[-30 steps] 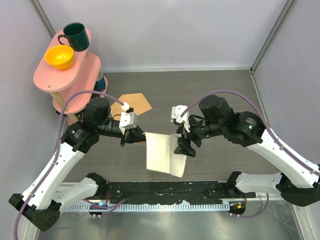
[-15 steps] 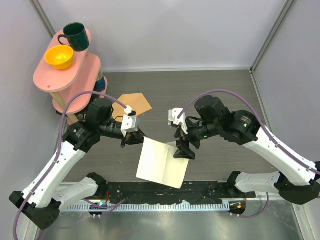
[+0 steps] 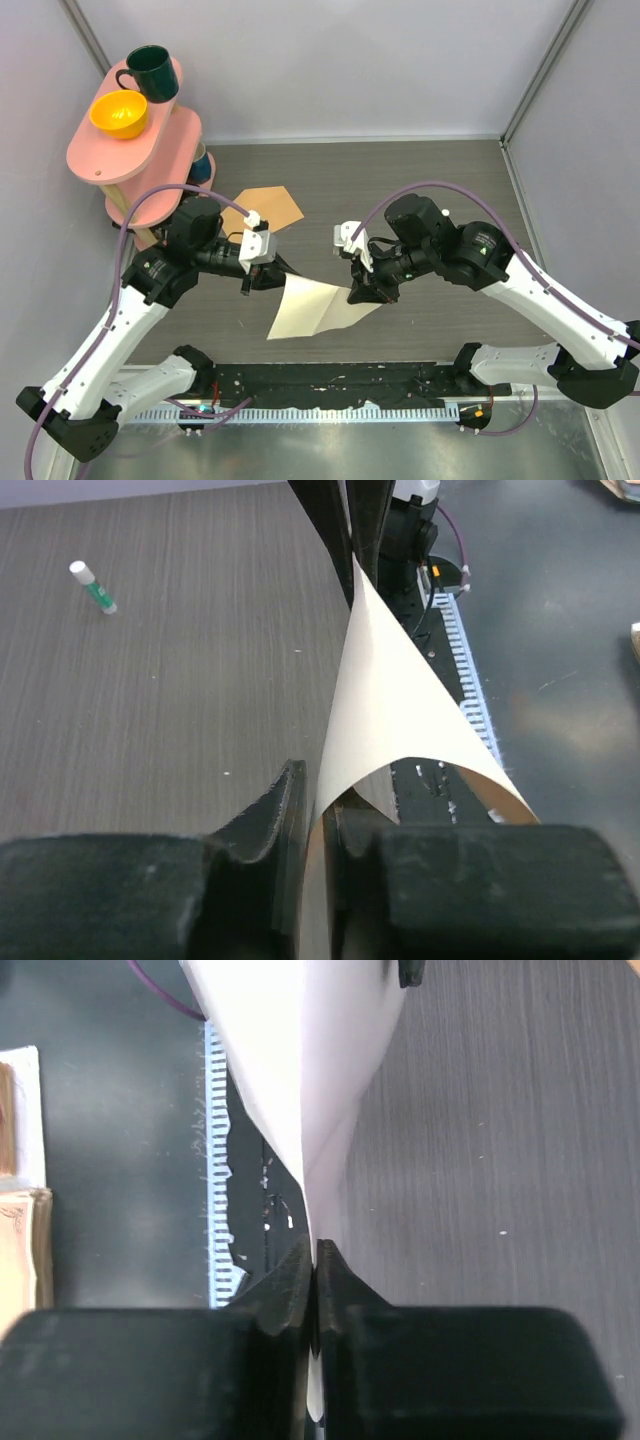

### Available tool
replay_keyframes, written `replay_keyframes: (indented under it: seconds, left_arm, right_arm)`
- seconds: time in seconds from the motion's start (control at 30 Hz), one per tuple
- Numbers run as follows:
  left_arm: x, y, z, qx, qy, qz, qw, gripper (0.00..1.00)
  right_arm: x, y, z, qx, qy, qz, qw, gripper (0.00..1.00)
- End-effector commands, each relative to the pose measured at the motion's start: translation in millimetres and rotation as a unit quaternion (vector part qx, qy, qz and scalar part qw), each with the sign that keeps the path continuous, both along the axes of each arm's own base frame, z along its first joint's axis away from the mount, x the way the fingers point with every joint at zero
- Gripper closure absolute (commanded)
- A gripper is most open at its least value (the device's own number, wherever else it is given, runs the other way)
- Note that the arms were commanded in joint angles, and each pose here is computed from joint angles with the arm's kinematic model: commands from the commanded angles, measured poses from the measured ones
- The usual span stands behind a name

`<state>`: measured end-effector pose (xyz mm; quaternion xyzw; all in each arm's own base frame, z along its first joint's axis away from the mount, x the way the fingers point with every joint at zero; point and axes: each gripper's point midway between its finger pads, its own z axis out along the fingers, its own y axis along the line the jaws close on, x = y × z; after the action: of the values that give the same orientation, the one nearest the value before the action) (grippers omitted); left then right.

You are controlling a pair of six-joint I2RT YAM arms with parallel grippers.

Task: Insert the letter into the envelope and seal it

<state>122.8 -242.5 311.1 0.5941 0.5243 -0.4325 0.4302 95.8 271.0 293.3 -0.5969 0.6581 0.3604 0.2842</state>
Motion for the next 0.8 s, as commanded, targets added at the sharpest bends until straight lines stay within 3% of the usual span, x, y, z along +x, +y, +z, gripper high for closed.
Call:
replay_keyframes:
  seconds: [0.0,0.1,0.17,0.2,0.3,0.53,0.67,0.77]
  left_arm:
    - [-2,2,3,-0.001,-0.012,0.003,1.0,0.63]
    - [25,16,-1,0.037,-0.03,0.094,0.994,0.34]
    - [31,33,-10,0.069,-0.028,0.121,0.99,0.27]
    - [40,44,-6,0.072,-0.035,0.139,0.987,0.17]
    - [35,58,-2,0.077,-0.003,0.14,0.987,0.03]
    - [32,51,33,0.075,-0.028,0.086,0.993,0.01]
    - [7,22,43,0.081,0.008,0.018,0.996,0.02]
    - [0,1,56,0.047,0.038,0.001,0.998,0.0]
  right_arm:
    - [-3,0,13,0.021,-0.01,0.002,1.0,0.97]
    - [-3,-5,14,0.018,-0.013,-0.01,1.0,0.99]
    - [-2,-13,16,0.017,-0.024,-0.025,0.999,0.99]
    - [-3,-17,17,0.018,-0.03,-0.029,0.999,0.99]
    - [-2,-34,16,0.014,-0.064,-0.043,0.997,0.99]
    - [13,-51,1,-0.033,-0.132,-0.034,0.99,0.99]
    - [18,-45,6,-0.034,-0.138,-0.027,0.989,0.99]
    - [23,-41,10,-0.035,-0.15,-0.022,0.988,0.99]
